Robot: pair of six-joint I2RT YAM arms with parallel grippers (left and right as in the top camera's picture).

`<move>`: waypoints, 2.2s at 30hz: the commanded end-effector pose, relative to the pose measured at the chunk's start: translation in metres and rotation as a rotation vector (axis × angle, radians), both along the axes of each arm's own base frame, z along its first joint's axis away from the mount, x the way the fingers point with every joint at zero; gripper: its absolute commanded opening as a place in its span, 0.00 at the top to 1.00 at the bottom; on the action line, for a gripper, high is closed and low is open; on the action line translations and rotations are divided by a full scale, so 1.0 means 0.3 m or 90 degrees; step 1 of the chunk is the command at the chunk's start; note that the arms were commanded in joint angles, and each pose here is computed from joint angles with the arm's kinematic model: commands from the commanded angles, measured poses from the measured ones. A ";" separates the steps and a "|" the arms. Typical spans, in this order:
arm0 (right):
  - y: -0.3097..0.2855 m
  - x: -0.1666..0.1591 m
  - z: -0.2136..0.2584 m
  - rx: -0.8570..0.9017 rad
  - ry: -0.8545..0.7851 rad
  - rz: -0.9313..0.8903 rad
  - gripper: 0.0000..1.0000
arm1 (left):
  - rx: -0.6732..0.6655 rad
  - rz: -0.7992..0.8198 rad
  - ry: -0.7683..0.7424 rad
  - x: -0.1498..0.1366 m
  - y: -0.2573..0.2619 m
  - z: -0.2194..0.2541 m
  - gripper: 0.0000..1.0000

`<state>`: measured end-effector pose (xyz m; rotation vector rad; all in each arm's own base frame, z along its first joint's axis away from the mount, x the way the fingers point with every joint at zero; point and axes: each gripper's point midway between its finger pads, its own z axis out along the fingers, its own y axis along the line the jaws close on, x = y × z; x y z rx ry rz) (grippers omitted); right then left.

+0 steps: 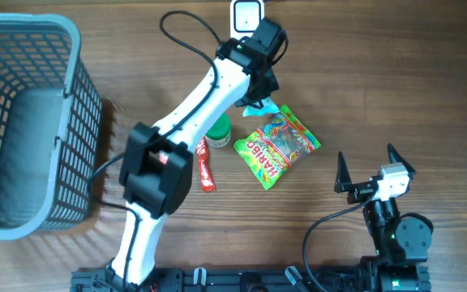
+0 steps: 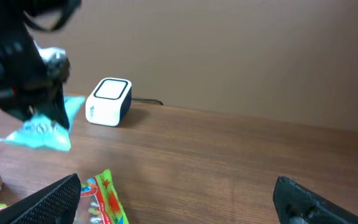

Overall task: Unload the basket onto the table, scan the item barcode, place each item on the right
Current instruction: 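Carry the wipes pack up to the scanner with the left gripper, then lower the wipes pack beside the jar and open the left gripper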

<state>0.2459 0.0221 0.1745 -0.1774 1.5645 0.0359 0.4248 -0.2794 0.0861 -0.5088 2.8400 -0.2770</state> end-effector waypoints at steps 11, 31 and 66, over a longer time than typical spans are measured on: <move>0.000 -0.001 0.005 0.009 -0.004 -0.001 0.00 | 0.240 0.067 0.073 -0.132 0.280 -0.298 0.92; 0.000 -0.001 0.005 0.009 -0.004 -0.001 0.00 | 0.017 0.059 -0.097 -0.080 0.154 0.207 0.00; 0.049 -0.002 -0.019 0.425 0.092 0.045 0.00 | 0.411 0.499 -0.916 -0.809 1.245 1.711 0.00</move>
